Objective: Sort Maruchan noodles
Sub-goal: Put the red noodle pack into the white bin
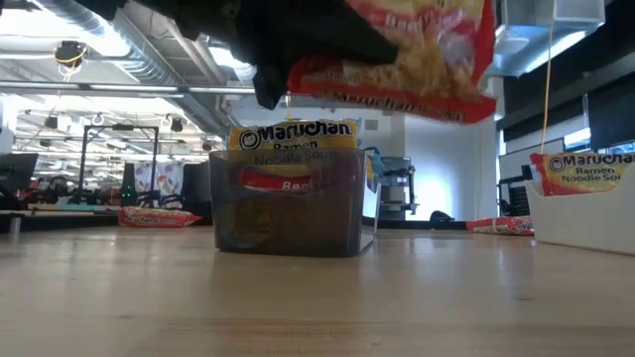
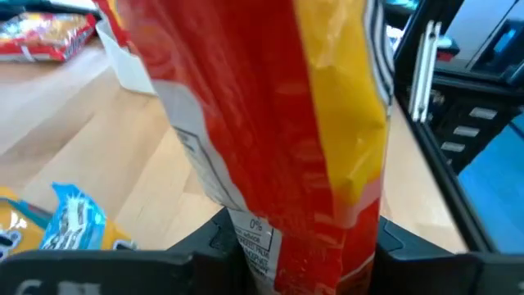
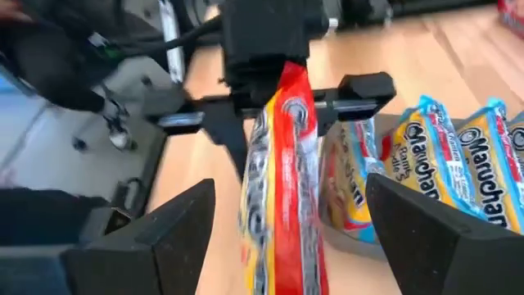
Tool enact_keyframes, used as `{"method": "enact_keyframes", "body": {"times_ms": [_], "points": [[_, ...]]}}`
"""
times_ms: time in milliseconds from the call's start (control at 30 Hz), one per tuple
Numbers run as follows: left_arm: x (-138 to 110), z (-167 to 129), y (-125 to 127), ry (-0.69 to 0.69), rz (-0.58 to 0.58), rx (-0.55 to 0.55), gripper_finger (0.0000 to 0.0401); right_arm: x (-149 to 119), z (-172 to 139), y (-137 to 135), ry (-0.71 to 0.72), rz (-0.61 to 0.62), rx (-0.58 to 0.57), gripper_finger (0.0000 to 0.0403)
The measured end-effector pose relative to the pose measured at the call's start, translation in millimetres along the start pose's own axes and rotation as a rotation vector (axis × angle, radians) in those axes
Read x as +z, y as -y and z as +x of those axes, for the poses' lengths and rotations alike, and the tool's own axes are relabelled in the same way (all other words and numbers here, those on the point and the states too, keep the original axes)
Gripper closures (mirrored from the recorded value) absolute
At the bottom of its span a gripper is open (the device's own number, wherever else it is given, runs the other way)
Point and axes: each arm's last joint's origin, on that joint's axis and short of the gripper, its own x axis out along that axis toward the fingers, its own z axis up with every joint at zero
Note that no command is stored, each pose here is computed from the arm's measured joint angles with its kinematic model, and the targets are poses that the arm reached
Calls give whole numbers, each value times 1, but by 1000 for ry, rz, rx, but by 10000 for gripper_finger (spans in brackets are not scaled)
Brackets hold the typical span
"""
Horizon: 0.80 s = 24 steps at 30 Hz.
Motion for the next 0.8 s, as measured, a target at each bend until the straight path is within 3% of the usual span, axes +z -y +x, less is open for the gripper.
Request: {"method": "enact_keyframes", "body": {"times_ms": [233, 467, 633, 800], "points": [[0, 2, -5, -17, 6, 22, 282, 22, 26, 10, -242, 7, -44, 114], [-1, 2, -6, -13, 15, 45, 282, 19, 45, 9, -310, 28, -50, 119], [-1, 2, -5, -15, 15, 36, 282, 13, 54, 11, -341, 28, -49, 161], [0, 2, -5, -11, 11, 26, 282, 13, 54, 9, -346, 27, -33, 228]]}}
